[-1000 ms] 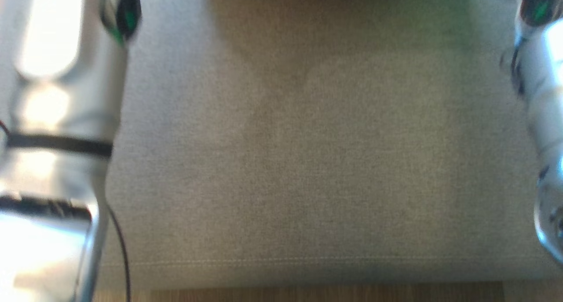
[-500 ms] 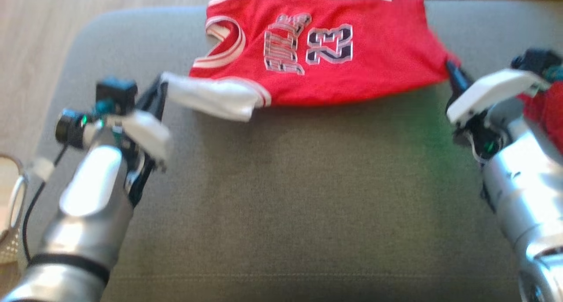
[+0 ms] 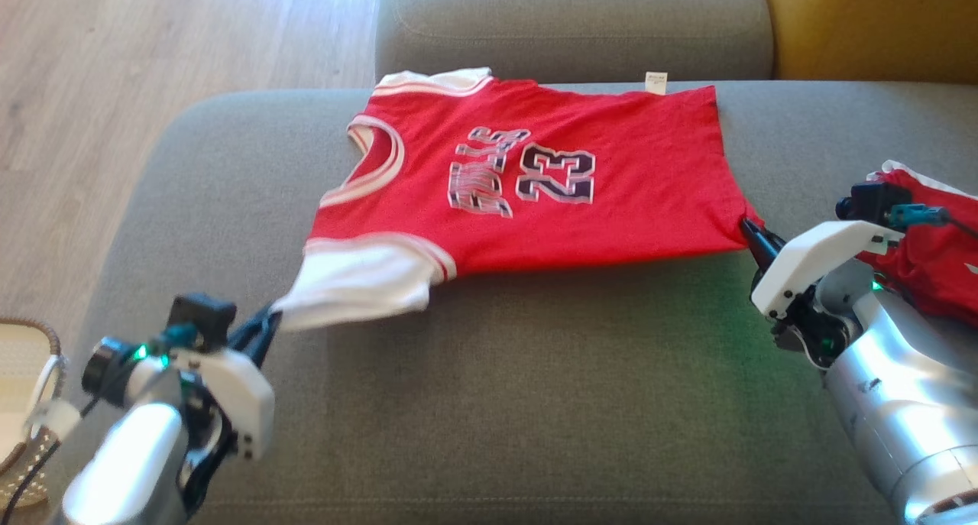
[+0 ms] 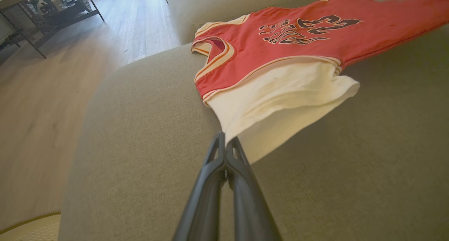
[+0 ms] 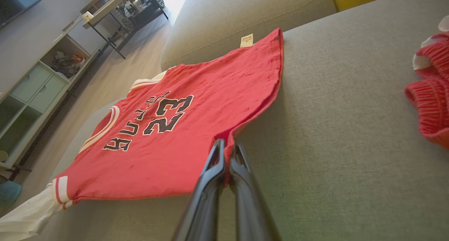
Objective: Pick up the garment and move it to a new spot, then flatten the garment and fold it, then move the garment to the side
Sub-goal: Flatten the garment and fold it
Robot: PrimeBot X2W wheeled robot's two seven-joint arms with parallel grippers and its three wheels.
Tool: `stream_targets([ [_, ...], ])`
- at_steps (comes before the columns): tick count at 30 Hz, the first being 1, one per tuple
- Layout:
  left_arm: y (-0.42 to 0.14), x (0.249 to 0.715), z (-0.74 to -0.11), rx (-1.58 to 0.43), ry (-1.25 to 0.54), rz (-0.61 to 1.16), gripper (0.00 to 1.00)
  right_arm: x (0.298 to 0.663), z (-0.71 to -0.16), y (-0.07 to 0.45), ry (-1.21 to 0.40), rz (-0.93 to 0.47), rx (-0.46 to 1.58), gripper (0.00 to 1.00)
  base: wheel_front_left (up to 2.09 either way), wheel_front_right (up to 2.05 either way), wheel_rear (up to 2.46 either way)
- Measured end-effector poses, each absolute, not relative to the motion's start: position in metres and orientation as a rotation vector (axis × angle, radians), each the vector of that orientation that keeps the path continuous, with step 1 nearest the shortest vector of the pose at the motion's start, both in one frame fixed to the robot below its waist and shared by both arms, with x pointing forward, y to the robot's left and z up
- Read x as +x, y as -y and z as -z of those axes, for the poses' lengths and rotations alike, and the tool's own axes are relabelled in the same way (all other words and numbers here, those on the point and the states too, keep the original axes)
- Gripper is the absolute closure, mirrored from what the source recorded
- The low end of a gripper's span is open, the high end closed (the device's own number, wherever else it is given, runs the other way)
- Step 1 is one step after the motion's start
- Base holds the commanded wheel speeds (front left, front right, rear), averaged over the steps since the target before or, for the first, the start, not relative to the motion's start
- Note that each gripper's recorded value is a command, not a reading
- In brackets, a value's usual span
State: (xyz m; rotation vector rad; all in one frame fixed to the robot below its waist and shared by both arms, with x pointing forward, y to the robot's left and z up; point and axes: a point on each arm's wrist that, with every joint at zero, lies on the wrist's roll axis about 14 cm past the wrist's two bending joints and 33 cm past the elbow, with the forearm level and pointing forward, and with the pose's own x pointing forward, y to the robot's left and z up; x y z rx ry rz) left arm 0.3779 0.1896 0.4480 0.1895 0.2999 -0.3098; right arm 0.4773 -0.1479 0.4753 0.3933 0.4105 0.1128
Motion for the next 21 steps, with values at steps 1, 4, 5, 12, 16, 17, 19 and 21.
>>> stream_targets([
  [1,-0.19,0.372,-0.445,0.192,-0.312,0.316,1.0,0.476,-0.475,0.148,-0.414,-0.116,0.383,1.0,0.0,0.0,0.0],
  [4,-0.189,0.356,-0.438,0.195,-0.355,0.337,1.0,0.472,-0.473,0.148,-0.428,-0.131,0.352,1.0,0.0,0.0,0.0],
  [5,-0.188,0.351,-0.436,0.194,-0.368,0.345,1.0,0.47,-0.472,0.147,-0.435,-0.137,0.341,1.0,0.0,0.0,0.0],
  [12,-0.188,0.316,-0.426,0.189,-0.451,0.397,1.0,0.455,-0.457,0.16,-0.523,-0.138,0.271,1.0,0.0,0.0,0.0],
  [16,-0.183,0.302,-0.427,0.18,-0.47,0.421,1.0,0.446,-0.45,0.168,-0.568,-0.133,0.258,1.0,0.0,0.0,0.0],
  [17,-0.183,0.299,-0.426,0.178,-0.476,0.423,1.0,0.445,-0.449,0.17,-0.575,-0.131,0.255,1.0,0.0,0.0,0.0],
  [19,-0.182,0.295,-0.428,0.173,-0.479,0.428,1.0,0.441,-0.447,0.174,-0.588,-0.128,0.249,1.0,0.0,0.0,0.0],
  [21,-0.179,0.287,-0.428,0.172,-0.49,0.443,1.0,0.434,-0.443,0.178,-0.619,-0.126,0.245,1.0,0.0,0.0,0.0],
])
